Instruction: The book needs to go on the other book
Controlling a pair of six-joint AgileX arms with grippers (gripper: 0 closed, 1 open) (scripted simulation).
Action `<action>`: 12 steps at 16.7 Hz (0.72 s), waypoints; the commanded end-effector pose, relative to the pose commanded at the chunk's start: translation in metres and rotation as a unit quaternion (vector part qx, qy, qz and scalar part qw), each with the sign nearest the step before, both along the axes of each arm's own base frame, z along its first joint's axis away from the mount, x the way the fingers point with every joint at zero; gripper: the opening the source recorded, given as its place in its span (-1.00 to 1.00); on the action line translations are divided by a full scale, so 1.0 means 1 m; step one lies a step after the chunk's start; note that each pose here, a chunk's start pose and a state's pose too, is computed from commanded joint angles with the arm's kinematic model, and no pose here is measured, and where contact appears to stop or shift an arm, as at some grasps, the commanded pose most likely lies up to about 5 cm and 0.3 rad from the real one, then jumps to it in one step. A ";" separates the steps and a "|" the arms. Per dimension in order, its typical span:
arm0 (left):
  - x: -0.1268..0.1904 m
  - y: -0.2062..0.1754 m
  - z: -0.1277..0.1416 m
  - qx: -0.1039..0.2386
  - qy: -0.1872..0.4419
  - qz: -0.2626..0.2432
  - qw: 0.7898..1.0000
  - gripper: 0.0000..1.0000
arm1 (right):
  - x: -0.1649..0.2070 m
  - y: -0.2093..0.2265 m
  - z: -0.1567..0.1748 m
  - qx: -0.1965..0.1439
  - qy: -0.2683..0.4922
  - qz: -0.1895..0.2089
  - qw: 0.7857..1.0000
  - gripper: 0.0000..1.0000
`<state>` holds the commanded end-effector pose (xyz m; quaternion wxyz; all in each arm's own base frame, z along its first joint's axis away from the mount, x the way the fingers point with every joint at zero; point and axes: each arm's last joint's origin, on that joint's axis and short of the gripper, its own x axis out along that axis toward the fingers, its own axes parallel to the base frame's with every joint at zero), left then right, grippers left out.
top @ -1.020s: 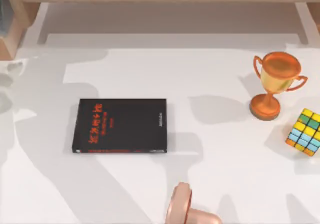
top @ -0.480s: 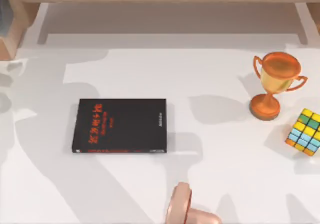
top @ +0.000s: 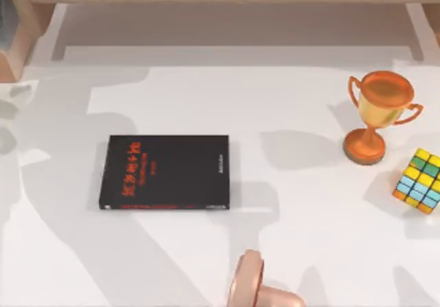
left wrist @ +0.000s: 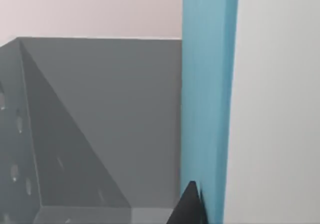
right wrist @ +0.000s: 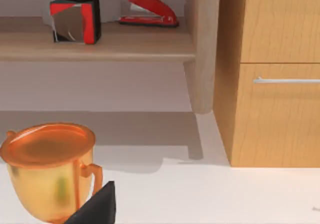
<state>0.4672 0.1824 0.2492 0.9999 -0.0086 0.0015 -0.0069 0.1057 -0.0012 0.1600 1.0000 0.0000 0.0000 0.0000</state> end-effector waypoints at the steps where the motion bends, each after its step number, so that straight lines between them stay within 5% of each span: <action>1: -0.002 0.000 0.002 0.000 0.000 0.000 1.000 -1.00 | 0.000 0.000 0.000 0.000 0.000 0.000 1.000 1.00; 12: -0.016 -0.010 0.027 0.023 -0.013 0.022 0.999 -1.00 | 0.000 0.000 0.000 0.000 0.000 0.000 1.000 1.00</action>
